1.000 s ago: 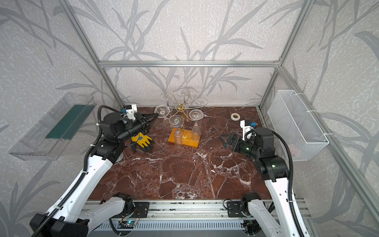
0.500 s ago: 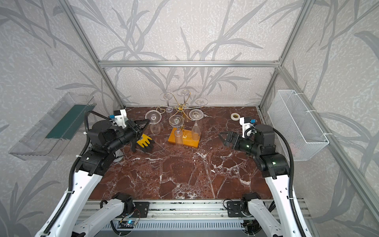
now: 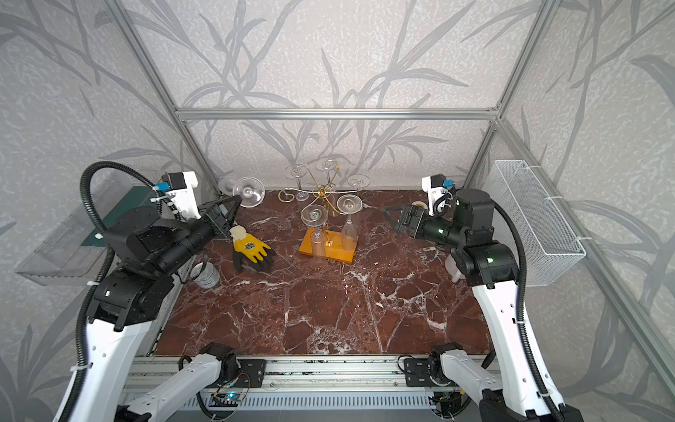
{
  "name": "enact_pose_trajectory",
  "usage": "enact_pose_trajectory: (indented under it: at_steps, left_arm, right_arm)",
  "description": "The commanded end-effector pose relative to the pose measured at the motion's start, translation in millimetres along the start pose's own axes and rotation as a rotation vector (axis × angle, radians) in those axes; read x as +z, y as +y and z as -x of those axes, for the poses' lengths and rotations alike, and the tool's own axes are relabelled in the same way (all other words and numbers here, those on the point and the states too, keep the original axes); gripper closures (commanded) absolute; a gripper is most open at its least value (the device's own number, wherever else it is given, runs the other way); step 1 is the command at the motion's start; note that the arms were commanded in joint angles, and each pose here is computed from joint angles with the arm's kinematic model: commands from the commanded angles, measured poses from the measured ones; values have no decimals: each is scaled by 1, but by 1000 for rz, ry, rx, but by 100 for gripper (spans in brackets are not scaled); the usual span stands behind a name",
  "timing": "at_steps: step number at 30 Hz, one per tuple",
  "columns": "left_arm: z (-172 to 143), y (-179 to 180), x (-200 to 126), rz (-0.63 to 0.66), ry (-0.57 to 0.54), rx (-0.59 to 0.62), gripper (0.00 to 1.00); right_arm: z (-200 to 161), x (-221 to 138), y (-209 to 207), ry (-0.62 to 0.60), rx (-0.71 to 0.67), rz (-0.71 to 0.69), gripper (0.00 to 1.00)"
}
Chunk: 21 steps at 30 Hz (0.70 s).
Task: Take the wine glass off the wine glass rack
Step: Pick up the wine glass from the wine glass rack.
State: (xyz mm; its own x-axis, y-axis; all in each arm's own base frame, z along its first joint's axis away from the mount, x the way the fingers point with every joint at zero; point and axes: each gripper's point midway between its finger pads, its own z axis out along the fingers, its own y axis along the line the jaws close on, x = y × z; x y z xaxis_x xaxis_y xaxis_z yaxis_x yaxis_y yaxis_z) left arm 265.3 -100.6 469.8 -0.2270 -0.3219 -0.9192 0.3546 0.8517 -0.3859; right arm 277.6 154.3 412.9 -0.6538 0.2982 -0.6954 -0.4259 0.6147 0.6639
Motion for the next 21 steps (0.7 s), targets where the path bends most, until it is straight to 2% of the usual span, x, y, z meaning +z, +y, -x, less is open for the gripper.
enact_pose_trajectory:
  at_steps: [1,7,12,16,21]
  left_arm:
    - [4,-4,2,0,-9,287,100]
    - [8,-28,10,-62,-65,578,100]
    - [12,-51,12,-89,-143,799,100]
    - [11,-71,12,-85,-204,977,100]
    - [-2,-94,15,-97,-281,1135,100]
  right_arm:
    - [14,4,35,1,-104,98,6]
    - [26,24,78,50,-213,185,5]
    - [30,40,109,81,-230,296,7]
    - [26,48,126,118,-283,320,8]
    - [17,58,138,161,-323,341,10]
